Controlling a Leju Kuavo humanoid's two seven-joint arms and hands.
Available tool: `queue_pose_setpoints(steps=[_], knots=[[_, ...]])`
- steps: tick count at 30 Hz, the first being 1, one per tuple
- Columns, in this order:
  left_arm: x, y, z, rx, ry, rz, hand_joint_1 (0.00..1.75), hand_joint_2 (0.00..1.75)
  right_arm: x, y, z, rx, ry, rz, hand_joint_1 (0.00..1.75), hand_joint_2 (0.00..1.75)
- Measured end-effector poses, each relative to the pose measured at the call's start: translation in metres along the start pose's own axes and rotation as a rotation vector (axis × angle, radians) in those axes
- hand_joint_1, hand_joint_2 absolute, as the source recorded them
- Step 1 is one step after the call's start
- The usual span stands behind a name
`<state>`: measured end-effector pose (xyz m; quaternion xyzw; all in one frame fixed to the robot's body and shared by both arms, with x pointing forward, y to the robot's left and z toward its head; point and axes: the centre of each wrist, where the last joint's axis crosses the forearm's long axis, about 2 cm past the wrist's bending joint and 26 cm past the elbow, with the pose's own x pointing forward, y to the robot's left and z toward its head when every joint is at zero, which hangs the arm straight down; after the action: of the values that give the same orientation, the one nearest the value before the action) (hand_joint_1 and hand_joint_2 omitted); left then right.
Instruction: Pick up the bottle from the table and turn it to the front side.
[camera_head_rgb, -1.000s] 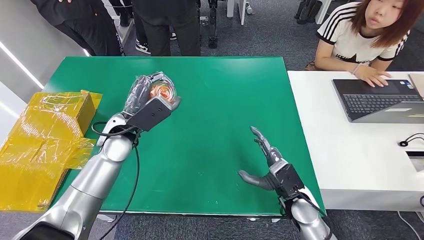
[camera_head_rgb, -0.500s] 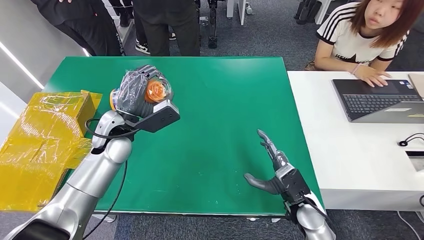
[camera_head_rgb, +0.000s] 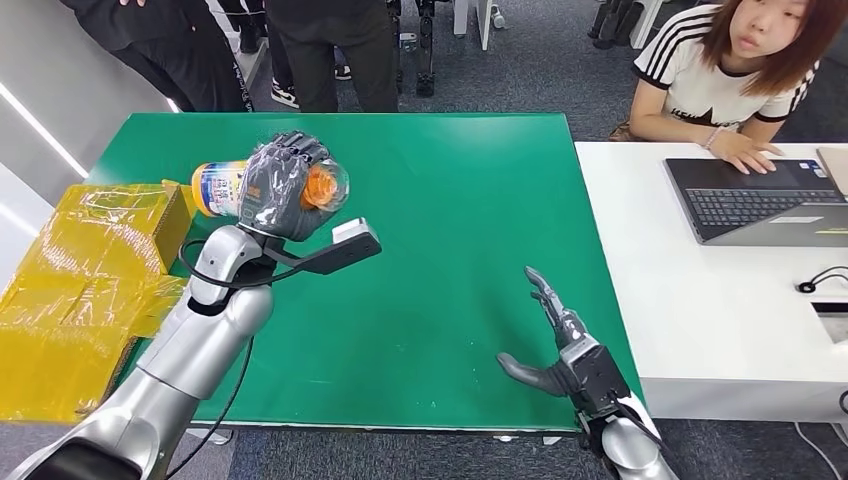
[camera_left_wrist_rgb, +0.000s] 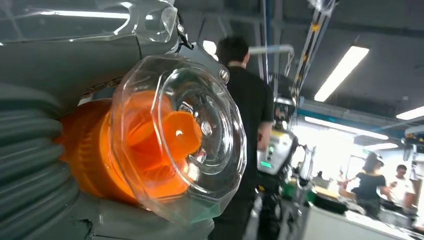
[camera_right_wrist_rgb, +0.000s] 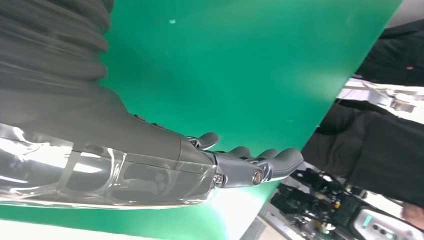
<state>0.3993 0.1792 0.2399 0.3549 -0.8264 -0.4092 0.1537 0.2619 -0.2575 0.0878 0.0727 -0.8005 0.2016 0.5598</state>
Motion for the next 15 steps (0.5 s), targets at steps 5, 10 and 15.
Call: queue_pose_setpoints(steps=[5, 10, 15], knots=[[0.001, -0.005, 0.004, -0.056, -0.034, -0.137, 1.75, 1.75, -0.003, -0.008, 0.016, -0.018, 0.026, 0.017, 0.0, 1.75], [-0.009, -0.013, 0.011, -0.134, -0.034, -0.241, 1.75, 1.75, -0.004, -0.011, 0.034, -0.053, 0.049, 0.034, 0.0, 1.75], [-0.022, -0.013, 0.006, -0.174, -0.035, -0.289, 1.75, 1.75, -0.003, -0.013, 0.049, -0.09, 0.063, 0.038, 0.0, 1.75]])
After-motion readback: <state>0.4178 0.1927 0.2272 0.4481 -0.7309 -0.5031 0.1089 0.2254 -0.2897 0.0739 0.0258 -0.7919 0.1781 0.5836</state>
